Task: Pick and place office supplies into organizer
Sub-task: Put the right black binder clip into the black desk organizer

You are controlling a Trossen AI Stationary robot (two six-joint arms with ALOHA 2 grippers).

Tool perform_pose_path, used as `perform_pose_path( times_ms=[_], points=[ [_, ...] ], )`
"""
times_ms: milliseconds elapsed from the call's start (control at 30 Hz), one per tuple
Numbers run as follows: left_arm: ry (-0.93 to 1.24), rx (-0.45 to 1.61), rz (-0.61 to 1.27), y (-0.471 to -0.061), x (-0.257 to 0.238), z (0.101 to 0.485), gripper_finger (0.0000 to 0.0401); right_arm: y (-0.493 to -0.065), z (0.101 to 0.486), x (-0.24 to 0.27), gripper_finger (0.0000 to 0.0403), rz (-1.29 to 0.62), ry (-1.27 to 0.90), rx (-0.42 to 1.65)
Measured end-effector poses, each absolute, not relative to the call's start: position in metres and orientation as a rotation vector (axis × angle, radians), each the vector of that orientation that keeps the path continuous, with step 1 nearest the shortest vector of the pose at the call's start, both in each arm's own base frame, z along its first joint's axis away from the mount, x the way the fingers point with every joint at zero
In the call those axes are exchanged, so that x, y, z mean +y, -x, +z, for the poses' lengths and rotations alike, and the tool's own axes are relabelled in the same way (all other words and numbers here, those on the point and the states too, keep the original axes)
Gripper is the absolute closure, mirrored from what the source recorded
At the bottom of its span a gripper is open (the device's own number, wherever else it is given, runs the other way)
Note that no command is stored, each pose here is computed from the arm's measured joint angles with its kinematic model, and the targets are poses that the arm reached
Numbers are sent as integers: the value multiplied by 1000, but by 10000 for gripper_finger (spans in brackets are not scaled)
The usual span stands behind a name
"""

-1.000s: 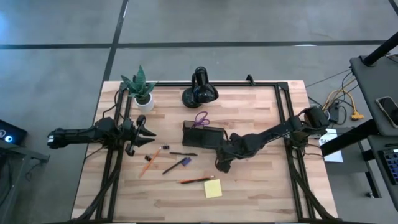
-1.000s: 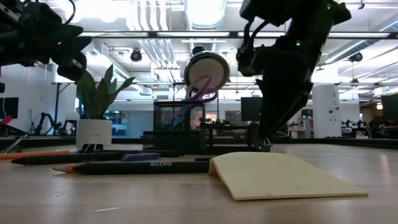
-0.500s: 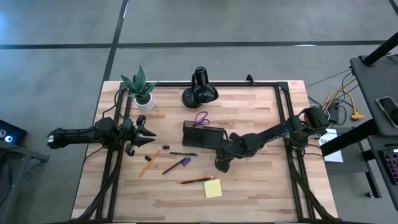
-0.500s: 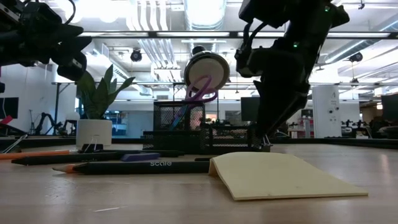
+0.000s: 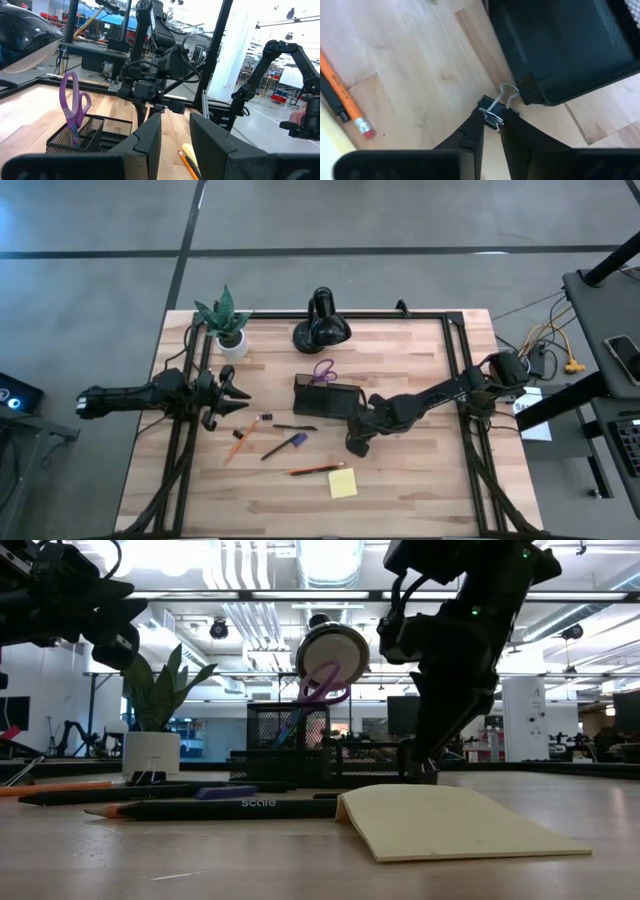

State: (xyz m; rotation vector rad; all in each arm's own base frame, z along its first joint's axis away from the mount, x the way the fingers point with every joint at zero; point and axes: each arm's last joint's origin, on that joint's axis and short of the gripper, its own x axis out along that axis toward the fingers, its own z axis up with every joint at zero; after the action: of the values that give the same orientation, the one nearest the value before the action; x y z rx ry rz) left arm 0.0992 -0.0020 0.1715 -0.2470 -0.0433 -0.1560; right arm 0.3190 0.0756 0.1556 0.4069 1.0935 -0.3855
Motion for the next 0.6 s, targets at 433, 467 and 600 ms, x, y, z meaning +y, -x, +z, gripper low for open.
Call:
perform_pose_path(
  times_ms=[433, 467, 600],
  points=[
    [247, -43, -156, -99, -2, 171, 315, -331, 173, 81, 394, -315, -480, 1076],
    [247, -44, -156, -99, -2, 172, 315, -331, 175, 81, 395, -308, -476, 1080],
    [247, -43, -156, -99, -2, 171, 315, -335, 186, 82, 395, -308, -465, 1090]
  ],
)
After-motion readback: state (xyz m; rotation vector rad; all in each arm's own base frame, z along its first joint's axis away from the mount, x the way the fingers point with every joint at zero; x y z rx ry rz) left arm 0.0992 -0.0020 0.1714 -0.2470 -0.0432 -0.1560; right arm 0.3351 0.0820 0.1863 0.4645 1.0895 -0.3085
